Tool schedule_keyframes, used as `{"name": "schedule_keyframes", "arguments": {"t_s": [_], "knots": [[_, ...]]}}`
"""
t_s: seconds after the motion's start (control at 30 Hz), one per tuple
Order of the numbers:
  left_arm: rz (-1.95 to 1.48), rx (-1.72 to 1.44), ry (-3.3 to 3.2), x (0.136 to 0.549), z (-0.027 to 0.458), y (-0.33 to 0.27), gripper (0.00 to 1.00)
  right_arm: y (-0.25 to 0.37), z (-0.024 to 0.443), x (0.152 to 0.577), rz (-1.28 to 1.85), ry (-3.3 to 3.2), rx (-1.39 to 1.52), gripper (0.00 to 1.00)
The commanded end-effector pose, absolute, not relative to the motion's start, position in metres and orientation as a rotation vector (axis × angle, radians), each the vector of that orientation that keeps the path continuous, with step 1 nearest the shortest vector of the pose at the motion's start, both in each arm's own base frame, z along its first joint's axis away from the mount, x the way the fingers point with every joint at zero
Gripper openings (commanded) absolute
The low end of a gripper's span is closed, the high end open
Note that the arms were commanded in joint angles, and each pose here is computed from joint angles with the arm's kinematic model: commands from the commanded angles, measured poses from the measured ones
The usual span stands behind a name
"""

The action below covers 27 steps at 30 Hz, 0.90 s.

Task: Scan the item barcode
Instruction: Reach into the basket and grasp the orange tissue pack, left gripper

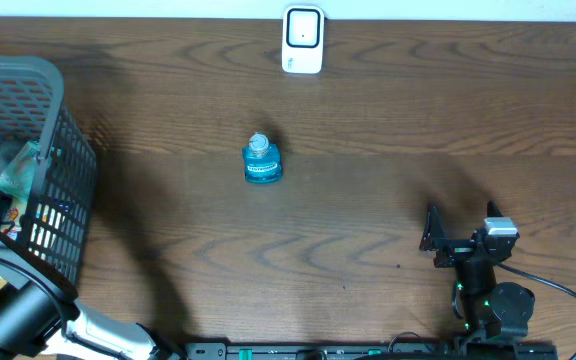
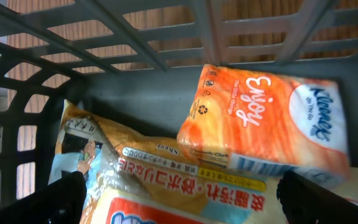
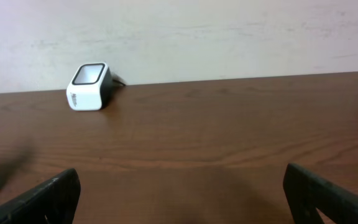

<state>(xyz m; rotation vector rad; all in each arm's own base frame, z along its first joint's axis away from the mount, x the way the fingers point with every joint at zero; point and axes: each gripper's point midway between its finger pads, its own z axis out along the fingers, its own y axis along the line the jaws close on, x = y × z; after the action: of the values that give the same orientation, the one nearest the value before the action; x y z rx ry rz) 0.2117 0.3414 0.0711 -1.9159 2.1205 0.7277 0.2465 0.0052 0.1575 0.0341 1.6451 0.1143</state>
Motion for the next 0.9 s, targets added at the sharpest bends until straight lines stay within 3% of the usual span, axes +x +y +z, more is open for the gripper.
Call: {"name": "schedule_keyframes", "arguments": {"t_s": [0.0,0.17,0.5,0.87], "knots": [[0.757,-1.890,2.147,0.208,0.065,0.343,0.98,0.008,0.157,0.246,0.130,1.647,0.032,0.99],[0.750,-1.884,2.146,0.210,0.064,0.342,0.98,0.008,0.157,0.246,0.130,1.647,0.032,0.99],[0.730,-1.805,1.972,0.220,0.125,0.346,0.98,0.008,0.157,0.246,0.130,1.646,0.032,0.99],[0.704,-1.938,1.906,0.221,0.091,0.348,0.98,0.008,0.157,0.246,0.130,1.647,0.032,0.99]]}}
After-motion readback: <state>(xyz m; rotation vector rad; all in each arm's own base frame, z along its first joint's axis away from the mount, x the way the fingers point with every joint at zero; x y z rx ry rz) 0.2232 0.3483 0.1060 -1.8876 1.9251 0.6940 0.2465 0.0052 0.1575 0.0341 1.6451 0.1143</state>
